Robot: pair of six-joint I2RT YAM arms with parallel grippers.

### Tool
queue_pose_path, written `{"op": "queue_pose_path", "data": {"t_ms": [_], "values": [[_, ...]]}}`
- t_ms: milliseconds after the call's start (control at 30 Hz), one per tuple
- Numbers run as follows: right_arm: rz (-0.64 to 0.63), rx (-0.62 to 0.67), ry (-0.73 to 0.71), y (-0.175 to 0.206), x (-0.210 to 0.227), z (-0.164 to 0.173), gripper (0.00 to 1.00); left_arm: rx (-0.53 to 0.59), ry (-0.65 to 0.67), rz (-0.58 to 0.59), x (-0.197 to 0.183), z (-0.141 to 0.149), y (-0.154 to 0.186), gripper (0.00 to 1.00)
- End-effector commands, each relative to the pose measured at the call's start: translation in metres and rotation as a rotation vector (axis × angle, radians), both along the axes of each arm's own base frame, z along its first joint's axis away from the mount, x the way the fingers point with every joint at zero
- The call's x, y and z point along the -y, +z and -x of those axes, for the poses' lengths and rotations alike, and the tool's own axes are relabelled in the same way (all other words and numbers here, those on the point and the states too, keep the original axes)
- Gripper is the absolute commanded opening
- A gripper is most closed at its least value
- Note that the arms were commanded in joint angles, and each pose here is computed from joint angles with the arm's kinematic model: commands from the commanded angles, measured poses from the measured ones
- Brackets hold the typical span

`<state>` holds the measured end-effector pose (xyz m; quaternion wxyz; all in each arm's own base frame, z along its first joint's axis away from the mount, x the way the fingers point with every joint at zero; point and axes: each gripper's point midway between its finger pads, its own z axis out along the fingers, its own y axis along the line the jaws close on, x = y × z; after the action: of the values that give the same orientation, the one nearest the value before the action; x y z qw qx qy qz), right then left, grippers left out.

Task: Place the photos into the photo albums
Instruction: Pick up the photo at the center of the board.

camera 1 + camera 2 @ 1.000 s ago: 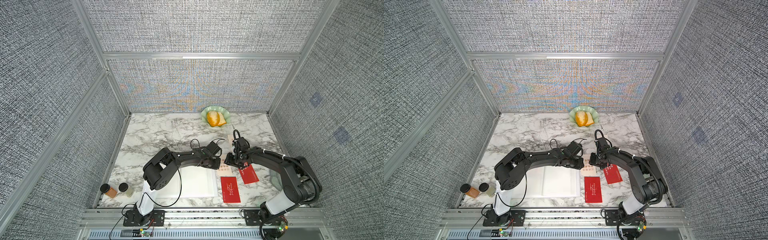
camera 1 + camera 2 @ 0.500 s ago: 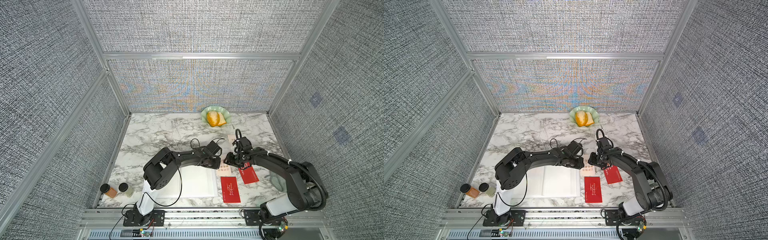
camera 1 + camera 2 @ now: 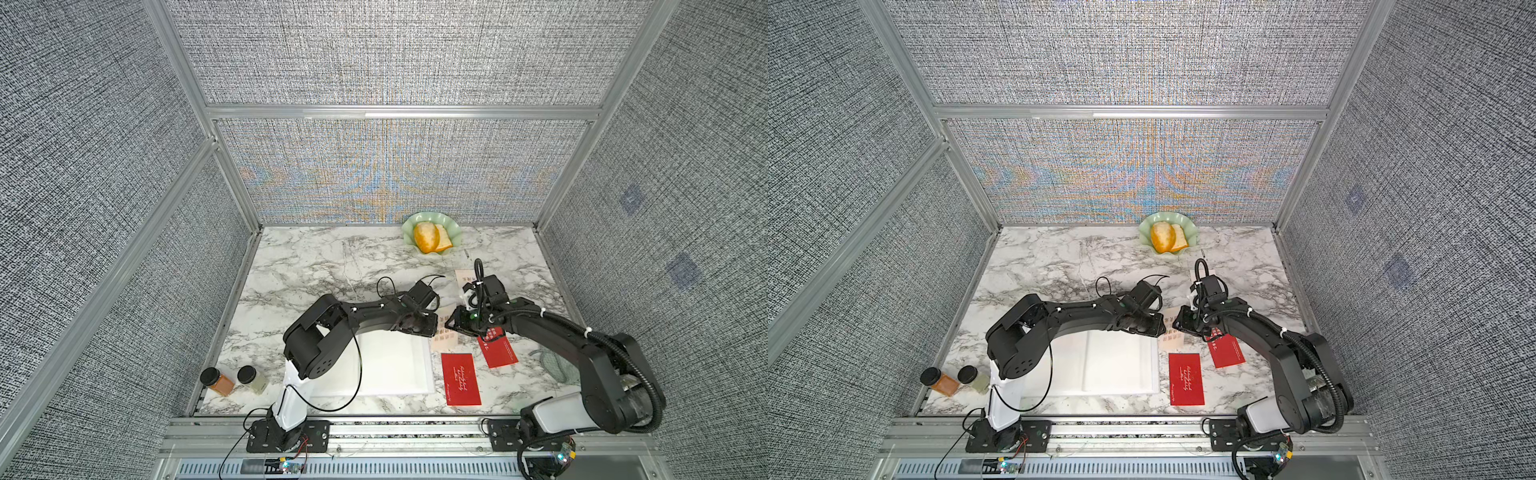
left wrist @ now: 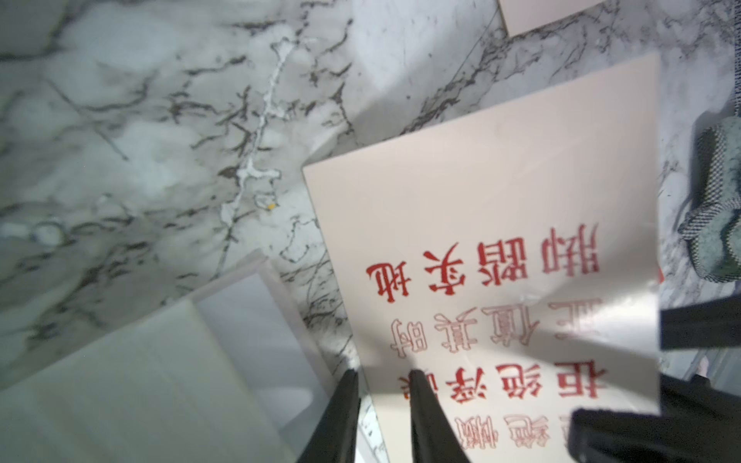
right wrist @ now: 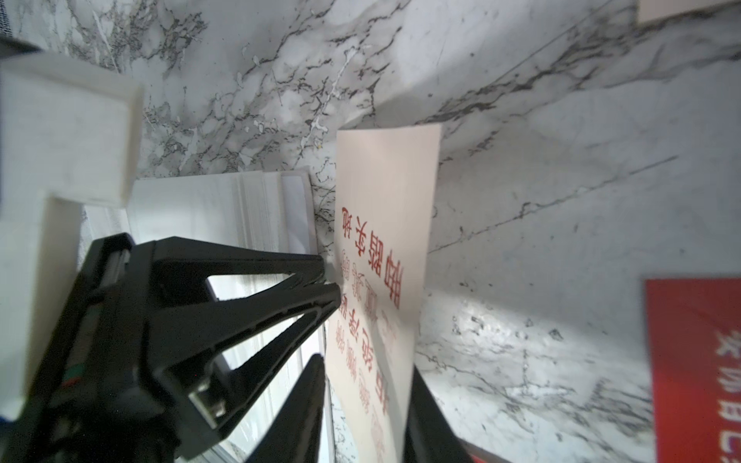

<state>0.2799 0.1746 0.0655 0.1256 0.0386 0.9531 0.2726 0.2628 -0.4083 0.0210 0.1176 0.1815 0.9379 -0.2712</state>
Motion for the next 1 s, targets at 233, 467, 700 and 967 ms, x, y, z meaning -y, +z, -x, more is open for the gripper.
{"op": "queue_pose_path", "data": {"t_ms": [233,467,700,967], "values": [[-0.045,0.009,0.004,0.006,-0.007,-0.003,0.06,-0.014,0.005,-0.004,-0.01,0.001,0.004,0.27],[-0.054,0.014,0.001,0.008,-0.009,-0.003,0.0,-0.017,0.01,0.012,-0.012,-0.001,0.006,0.27],[-0.049,0.044,-0.013,0.018,-0.002,-0.005,0.0,0.033,0.013,0.115,-0.013,-0.014,0.047,0.32],[-0.125,0.115,0.009,0.051,-0.005,-0.009,0.0,0.142,0.048,0.202,-0.047,-0.039,0.099,0.38]]}}
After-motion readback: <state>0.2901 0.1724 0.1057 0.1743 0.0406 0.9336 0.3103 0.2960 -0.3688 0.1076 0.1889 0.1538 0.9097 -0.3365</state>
